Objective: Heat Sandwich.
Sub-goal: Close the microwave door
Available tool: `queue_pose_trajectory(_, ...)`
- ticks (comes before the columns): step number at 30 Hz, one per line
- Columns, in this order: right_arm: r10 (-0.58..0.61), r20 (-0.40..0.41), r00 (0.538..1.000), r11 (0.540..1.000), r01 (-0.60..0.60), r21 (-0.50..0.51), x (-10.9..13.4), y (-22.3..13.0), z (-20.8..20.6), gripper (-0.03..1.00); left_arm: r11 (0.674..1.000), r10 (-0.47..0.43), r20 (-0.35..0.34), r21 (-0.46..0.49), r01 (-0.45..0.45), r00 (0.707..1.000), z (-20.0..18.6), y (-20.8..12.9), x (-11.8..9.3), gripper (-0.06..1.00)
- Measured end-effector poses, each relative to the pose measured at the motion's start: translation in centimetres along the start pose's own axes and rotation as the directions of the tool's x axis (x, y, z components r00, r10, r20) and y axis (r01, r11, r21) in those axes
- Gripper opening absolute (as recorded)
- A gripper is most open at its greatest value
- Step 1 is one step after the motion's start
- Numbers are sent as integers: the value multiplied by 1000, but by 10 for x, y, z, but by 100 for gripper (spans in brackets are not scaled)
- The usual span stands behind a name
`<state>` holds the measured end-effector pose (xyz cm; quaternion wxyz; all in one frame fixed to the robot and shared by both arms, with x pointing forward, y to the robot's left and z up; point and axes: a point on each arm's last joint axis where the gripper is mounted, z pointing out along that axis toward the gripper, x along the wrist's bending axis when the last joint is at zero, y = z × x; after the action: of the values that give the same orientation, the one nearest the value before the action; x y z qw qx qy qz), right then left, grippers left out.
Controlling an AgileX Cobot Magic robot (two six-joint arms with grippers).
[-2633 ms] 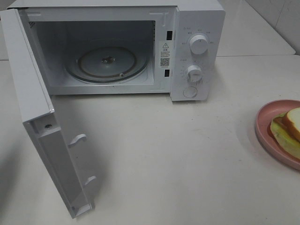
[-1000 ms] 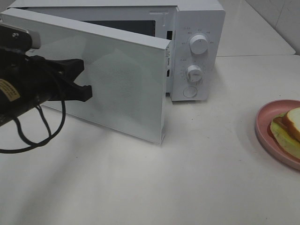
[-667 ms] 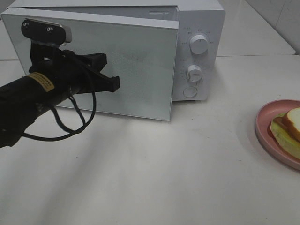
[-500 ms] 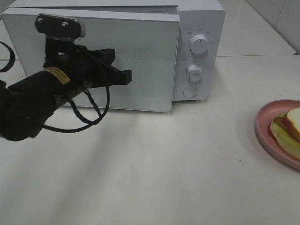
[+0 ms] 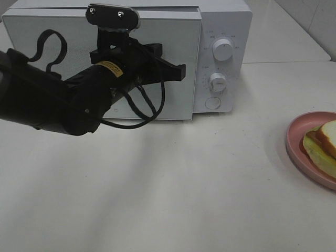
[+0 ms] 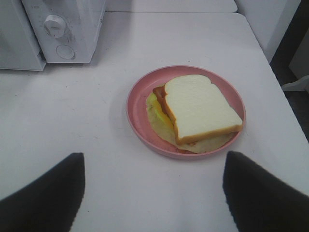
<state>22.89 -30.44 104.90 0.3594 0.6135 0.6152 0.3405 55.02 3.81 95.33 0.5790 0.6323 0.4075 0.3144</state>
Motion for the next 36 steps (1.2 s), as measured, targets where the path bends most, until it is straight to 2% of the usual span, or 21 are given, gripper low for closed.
queue_pose_trajectory(6, 0, 0, 1000, 1000, 0, 0, 0, 0, 0, 76, 999, -10, -31, 31, 11, 999, 13, 0, -5, 0)
queue_pose_trajectory(15, 0, 0, 1000, 1000, 0, 0, 0, 0, 0, 76, 999, 1, -41, 50, 1, 999, 27, -3, -11, 0)
queue_pose_trajectory(25, 0, 0, 1000, 1000, 0, 0, 0, 0, 0, 76, 999, 12, -30, 51, -10, 999, 43, 0, -16, 0)
queue_pose_trajectory(36, 0, 0, 1000, 1000, 0, 0, 0, 0, 0, 76, 998, 19, -24, 64, -17, 1000, 44, -1, -17, 0)
